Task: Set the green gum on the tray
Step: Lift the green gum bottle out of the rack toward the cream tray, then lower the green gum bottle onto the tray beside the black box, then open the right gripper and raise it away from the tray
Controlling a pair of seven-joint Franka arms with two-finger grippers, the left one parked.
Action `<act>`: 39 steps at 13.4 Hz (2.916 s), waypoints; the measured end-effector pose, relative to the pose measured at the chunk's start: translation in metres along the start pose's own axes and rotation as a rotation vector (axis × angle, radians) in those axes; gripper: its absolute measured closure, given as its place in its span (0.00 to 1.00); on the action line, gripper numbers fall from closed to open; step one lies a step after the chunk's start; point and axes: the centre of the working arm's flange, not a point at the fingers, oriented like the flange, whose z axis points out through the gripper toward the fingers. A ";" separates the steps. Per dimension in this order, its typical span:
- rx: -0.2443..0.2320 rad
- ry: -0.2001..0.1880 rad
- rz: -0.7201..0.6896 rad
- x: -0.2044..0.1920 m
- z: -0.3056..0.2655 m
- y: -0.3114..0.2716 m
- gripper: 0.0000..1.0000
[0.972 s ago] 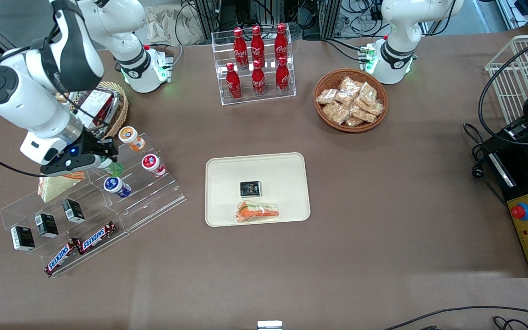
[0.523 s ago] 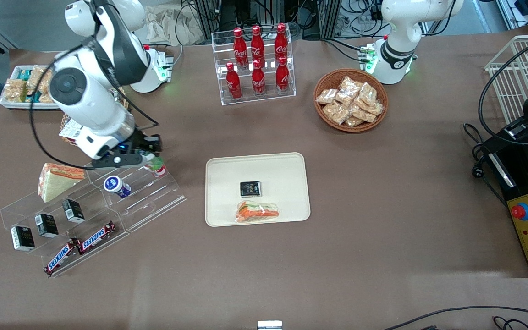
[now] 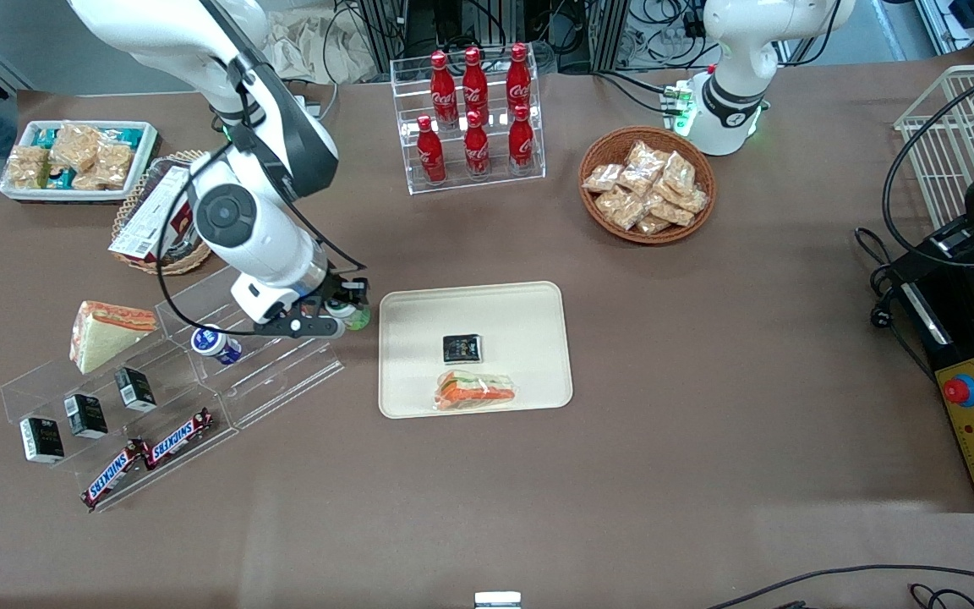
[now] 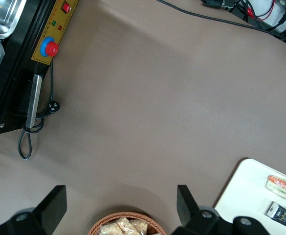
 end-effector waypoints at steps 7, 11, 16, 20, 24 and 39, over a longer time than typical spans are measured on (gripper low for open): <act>-0.038 -0.091 0.002 0.004 0.085 -0.044 0.41; -0.057 -0.099 -0.016 0.001 0.118 -0.056 0.41; -0.081 -0.091 -0.017 0.009 0.129 -0.046 0.41; -0.067 -0.081 -0.008 0.012 0.139 -0.047 0.41; -0.064 -0.078 -0.005 0.014 0.139 -0.049 0.35; -0.095 0.033 -0.097 0.047 -0.157 0.039 0.00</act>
